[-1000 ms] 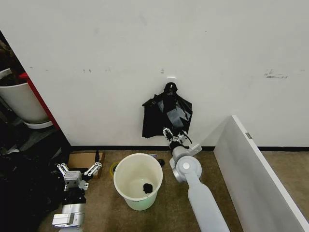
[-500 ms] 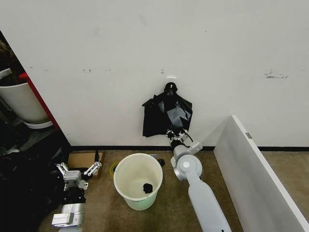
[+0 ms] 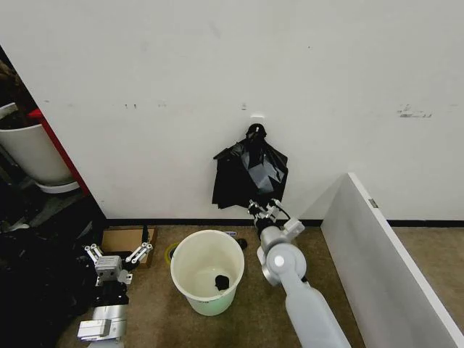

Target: Place the garbage bag over the trash bin.

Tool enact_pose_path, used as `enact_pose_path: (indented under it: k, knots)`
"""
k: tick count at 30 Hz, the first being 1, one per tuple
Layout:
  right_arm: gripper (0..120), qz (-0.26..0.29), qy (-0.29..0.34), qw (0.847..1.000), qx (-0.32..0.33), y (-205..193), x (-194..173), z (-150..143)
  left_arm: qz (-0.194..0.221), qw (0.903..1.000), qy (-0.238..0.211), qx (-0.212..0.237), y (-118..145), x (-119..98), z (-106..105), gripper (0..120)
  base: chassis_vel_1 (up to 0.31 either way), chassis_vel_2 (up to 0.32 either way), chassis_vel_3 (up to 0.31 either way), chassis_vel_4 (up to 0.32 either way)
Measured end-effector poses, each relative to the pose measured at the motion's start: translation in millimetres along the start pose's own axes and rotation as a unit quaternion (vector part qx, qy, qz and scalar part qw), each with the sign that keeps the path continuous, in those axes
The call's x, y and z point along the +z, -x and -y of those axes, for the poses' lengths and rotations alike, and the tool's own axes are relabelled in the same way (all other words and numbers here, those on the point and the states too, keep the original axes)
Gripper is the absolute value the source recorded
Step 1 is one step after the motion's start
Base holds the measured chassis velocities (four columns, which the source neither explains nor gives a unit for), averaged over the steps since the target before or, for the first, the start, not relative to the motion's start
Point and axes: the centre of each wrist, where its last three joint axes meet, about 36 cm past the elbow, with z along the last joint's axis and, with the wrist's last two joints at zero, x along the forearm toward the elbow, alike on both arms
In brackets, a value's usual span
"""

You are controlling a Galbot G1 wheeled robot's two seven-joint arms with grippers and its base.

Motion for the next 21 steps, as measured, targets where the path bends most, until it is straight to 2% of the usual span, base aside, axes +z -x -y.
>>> enact_pose_path:
  k: [7,21]
  knots:
    - [0,0.014,-0.096,0.995,-0.008,-24,16,10,-0.001,1.0,-0.001,0.001,0,1,1,100,0.0,0.0,0.0,0.0]
    - [0,0.038,-0.182,0.981,-0.046,-61,45,13,-0.002,1.0,-0.003,0.003,0,3,3,100,0.0,0.0,0.0,0.0]
